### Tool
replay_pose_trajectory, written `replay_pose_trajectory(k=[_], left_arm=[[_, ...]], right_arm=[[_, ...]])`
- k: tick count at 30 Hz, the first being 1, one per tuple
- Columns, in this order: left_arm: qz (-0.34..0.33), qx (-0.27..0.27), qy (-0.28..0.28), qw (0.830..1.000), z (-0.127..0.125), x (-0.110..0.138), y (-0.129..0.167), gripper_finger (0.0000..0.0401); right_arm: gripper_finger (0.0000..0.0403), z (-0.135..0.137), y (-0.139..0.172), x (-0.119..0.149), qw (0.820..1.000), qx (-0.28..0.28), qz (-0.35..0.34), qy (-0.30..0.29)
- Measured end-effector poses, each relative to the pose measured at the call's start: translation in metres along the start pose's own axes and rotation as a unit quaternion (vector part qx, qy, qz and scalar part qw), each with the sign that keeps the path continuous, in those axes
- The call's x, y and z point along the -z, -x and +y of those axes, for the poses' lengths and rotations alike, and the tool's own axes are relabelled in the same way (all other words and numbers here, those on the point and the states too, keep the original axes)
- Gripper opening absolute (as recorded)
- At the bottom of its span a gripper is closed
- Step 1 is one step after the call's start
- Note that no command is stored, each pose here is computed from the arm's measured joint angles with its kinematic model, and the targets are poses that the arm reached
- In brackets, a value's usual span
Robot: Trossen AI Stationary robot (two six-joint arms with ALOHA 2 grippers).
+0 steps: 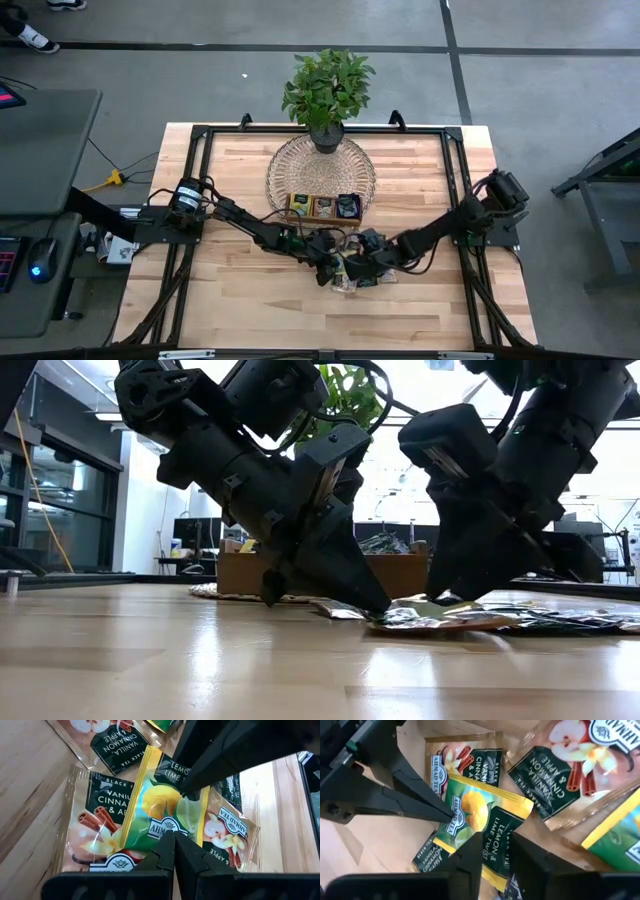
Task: Pick & Place Tea
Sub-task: Put the green tea bag into the left section of the wooden organizer
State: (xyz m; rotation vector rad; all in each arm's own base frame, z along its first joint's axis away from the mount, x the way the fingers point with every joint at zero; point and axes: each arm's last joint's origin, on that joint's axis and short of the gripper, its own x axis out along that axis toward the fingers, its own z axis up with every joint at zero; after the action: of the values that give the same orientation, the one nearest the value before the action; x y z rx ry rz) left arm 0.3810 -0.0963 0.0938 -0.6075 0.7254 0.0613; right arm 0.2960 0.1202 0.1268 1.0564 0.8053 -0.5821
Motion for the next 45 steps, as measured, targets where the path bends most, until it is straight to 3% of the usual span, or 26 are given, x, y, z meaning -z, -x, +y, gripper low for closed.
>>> replay_pose_trajectory(k=[7, 18, 28, 35, 45], left_arm=[[0.001, 0.001, 0.0, 1.0, 0.0, 0.0, 0.0, 0.0], [0.026, 0.042, -0.004, 0.999, -0.003, 0.0, 0.001, 0.0001], [0.025, 0.069, -0.007, 0.997, -0.013, -0.014, 0.021, 0.0001], [0.023, 0.084, -0.017, 0.996, -0.022, -0.025, 0.037, 0.0001], [0.005, 0.083, -0.035, 0.996, -0.025, -0.041, 0.059, 0.0001]], right_arm=[[0.0009, 0.002, -0.001, -0.003, 0.999, -0.013, 0.019, 0.024], [0.0002, 0.004, 0.0, -0.002, 0.998, -0.023, 0.035, 0.044], [0.0001, 0.008, 0.005, -0.003, 0.996, -0.03, 0.038, 0.073], [0.0, 0.025, 0.023, -0.008, 0.989, -0.022, 0.053, 0.135], [0.0, 0.058, 0.064, -0.022, 0.957, 0.075, 0.073, 0.27]])
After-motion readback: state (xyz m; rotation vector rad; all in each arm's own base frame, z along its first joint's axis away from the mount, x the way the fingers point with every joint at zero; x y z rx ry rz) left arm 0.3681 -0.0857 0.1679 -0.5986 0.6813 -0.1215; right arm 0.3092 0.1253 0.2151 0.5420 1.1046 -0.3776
